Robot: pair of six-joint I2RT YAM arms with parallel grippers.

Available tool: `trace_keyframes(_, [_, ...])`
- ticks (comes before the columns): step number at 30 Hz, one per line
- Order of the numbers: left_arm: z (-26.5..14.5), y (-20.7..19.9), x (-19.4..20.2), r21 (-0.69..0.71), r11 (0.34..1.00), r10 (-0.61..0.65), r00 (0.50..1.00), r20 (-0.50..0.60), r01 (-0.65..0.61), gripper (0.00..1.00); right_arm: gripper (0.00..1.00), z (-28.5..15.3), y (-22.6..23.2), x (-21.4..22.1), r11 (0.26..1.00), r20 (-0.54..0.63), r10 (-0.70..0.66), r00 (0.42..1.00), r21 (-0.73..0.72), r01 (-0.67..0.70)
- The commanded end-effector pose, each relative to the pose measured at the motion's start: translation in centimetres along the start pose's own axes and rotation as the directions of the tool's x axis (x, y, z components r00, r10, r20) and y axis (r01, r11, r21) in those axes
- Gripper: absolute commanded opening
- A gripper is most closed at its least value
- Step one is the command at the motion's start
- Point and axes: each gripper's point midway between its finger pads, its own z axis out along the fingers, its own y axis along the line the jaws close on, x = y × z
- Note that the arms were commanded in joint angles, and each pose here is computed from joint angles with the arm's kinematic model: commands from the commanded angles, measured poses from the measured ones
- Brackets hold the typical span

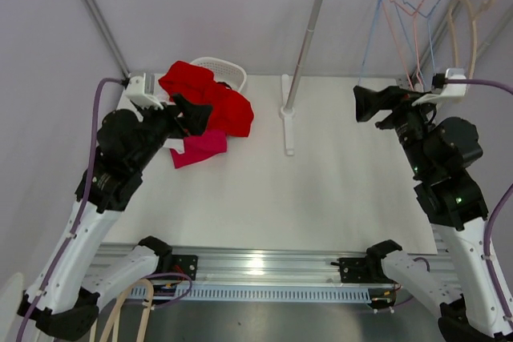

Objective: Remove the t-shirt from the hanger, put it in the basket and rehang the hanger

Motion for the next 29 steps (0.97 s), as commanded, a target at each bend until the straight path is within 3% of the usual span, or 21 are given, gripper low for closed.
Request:
trace_keyframes(1, [-0.6, 0.7, 2.7, 0.012, 1.0, 0.005, 1.0, -0.019, -0.005, 1.0, 1.0, -1.3, 0.0, 5.1, 0.997, -0.124, 0.073, 0.99, -0.001, -0.074])
trace_keyframes(9, [-2.4, 2.7, 8.0, -0.007, 1.0, -0.025, 0.995, -0.097, 0.025, 0.99, 0.99, -3.2, -0.4, 11.3, 0.988, -0.261, 0.154, 0.953, 0.03, -0.151])
trace_keyframes(11, [-2.5, 3.3, 10.8, -0.003, 0.999, -0.053, 0.989, -0.136, 0.053, 1.0, 0.99, -3.7, -0.8, 13.7, 0.988, -0.304, 0.154, 0.94, 0.035, -0.15])
trace_keyframes(17, [-2.8, 4.4, 14.4, -0.006, 0.998, -0.067, 0.981, -0.183, 0.067, 0.99, 0.99, -5.2, -2.1, 18.2, 0.988, -0.362, 0.152, 0.92, 0.064, -0.138])
trace_keyframes(29, [-2.7, 5.3, 15.2, -0.041, 0.998, -0.052, 0.98, -0.19, 0.045, 0.99, 1.0, -5.3, -1.9, 18.0, 0.991, -0.335, 0.133, 0.933, 0.029, -0.131])
